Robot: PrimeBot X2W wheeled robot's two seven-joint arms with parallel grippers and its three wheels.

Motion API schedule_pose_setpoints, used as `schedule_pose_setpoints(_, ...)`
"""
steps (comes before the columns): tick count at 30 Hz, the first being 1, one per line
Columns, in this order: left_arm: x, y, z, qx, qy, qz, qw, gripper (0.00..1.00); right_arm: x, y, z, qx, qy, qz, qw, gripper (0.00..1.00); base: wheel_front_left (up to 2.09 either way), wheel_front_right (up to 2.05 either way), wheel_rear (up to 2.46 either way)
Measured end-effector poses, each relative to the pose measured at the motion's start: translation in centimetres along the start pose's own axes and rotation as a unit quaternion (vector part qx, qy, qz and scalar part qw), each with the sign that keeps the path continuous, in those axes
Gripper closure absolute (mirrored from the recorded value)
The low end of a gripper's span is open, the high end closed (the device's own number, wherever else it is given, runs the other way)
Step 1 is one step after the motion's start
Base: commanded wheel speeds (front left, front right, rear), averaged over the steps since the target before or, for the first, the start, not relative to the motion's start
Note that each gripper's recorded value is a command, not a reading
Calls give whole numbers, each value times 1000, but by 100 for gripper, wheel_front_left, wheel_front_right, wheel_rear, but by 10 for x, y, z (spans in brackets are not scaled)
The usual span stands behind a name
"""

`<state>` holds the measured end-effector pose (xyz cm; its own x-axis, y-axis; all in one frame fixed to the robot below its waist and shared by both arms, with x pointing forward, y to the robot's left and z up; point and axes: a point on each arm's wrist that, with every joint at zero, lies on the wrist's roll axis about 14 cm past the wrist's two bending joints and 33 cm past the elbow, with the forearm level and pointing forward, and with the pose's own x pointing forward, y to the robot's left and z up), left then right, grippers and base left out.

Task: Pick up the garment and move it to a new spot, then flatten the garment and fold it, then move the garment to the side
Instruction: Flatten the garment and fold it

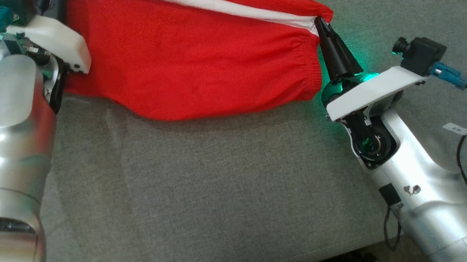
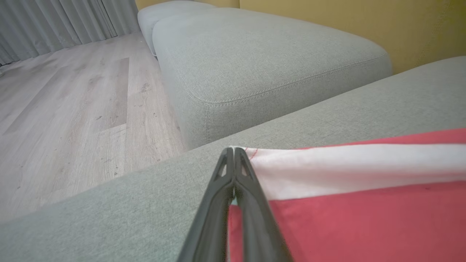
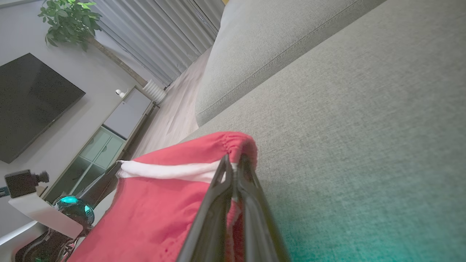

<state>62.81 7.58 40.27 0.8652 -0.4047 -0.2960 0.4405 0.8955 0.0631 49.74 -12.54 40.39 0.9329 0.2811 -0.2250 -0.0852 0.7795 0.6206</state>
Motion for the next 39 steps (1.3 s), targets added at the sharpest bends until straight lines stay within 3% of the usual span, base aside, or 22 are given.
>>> schedule_pose_setpoints(1,1,-1,-2,-1,1,0,1000,18,0,0,0,2,0,0,1000,39,0,0,0)
schedule_pose_setpoints(2,2,-1,-5,-1,2,-1,1000,0,0,0,0,2,-1,0,1000,0,0,0,0)
schedule_pose_setpoints(9,-9,5,-4,-4,-2,16,1000,0,-6,6,3,-11,-20,6,1000,0,0,0,0)
schedule_pose_setpoints(14,-25,1,-6,-40,-8,28,999,0,-16,-8,16,-64,-40,-13,997,0,0,0,0)
schedule_pose_setpoints(20,-47,-18,-31,-80,17,26,996,0,-35,-37,47,-165,-83,-63,981,0,0,0,0)
schedule_pose_setpoints(24,-54,-29,-42,-99,27,22,994,0,-46,-44,50,-194,-98,-91,972,0,0,0,0)
schedule_pose_setpoints(39,-51,-32,-66,-101,91,29,990,0,-62,-57,54,-221,-109,-128,961,0,0,0,0)
